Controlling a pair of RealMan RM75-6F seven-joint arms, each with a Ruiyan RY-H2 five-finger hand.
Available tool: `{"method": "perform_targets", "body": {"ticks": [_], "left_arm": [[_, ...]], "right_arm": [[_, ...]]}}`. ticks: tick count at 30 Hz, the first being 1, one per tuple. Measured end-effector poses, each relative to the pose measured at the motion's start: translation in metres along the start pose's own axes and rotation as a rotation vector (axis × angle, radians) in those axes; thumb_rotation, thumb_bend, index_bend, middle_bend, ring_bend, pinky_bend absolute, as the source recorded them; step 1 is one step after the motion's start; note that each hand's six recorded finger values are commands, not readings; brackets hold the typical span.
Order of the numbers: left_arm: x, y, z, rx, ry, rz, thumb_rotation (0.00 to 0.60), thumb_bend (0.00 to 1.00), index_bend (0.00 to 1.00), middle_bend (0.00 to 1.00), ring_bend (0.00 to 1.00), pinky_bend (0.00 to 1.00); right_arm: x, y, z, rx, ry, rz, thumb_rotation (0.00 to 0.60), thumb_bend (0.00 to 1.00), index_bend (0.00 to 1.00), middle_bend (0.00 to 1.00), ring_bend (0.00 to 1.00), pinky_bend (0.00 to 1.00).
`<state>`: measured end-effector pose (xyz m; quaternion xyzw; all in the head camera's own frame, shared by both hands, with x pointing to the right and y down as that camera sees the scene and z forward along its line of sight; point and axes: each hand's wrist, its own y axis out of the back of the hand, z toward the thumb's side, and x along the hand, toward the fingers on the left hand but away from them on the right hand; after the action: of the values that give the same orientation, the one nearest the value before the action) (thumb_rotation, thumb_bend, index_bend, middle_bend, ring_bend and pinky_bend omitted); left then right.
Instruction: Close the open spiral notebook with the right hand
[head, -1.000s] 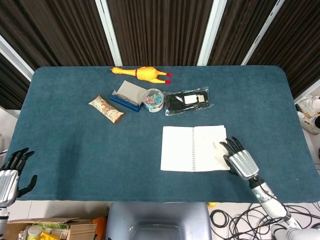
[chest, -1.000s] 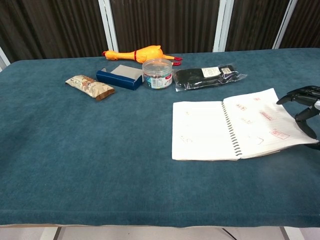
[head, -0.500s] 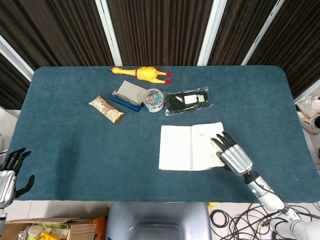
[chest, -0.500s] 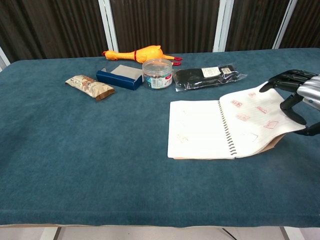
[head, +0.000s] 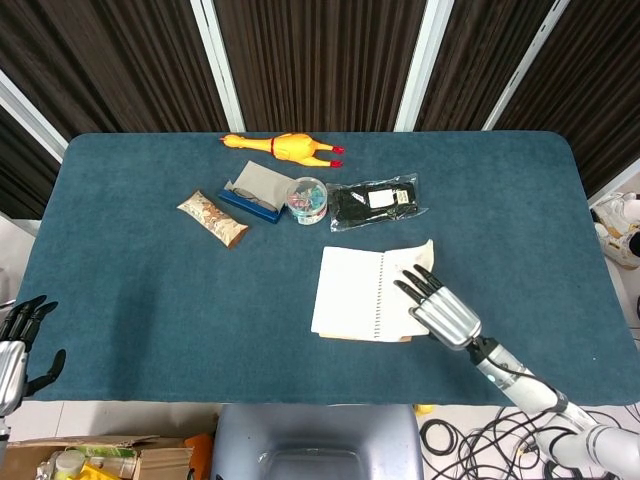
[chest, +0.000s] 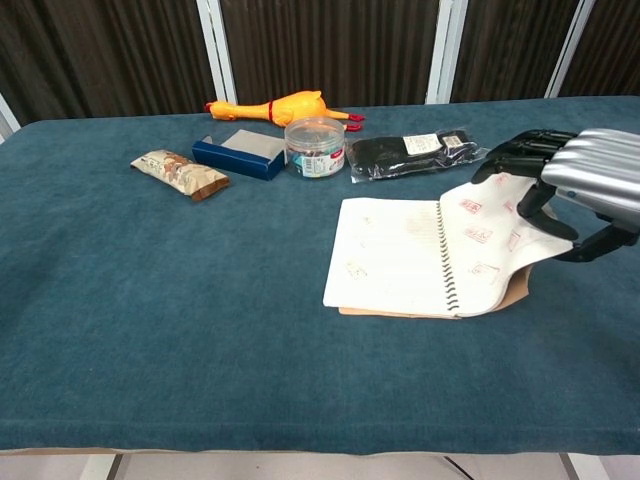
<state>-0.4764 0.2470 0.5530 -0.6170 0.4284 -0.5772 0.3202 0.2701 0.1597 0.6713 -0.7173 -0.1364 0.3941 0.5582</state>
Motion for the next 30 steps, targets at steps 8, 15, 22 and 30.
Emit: {"method": "perform_targets", "body": {"ticks": [8, 15, 22, 30], "left_arm": [[0.001, 0.001, 0.000, -0.004, -0.004, 0.001, 0.600, 0.41, 0.19, 0.12, 0.10, 0.33], [0.000, 0.001, -0.001, -0.010, -0.004, 0.003, 0.600, 0.41, 0.19, 0.12, 0.10, 0.33], [0.001, 0.002, -0.001, -0.013, -0.004, 0.005, 0.600, 0.41, 0.19, 0.12, 0.10, 0.33], [0.001, 0.002, -0.001, -0.015, -0.004, 0.005, 0.600, 0.41, 0.19, 0.12, 0.10, 0.33]], "right_arm": [[-0.019, 0.014, 0.013, 0.021, 0.058, 0.012, 0.600, 0.35, 0.80, 0.17, 0.08, 0.13], [-0.037, 0.023, 0.026, 0.002, 0.092, -0.002, 0.600, 0.35, 0.80, 0.17, 0.08, 0.13], [-0.056, 0.023, 0.039, -0.056, 0.108, -0.016, 0.600, 0.35, 0.80, 0.17, 0.08, 0.13], [-0.080, 0.012, 0.049, -0.118, 0.114, -0.004, 0.600, 0.35, 0.80, 0.17, 0.08, 0.13]]}}
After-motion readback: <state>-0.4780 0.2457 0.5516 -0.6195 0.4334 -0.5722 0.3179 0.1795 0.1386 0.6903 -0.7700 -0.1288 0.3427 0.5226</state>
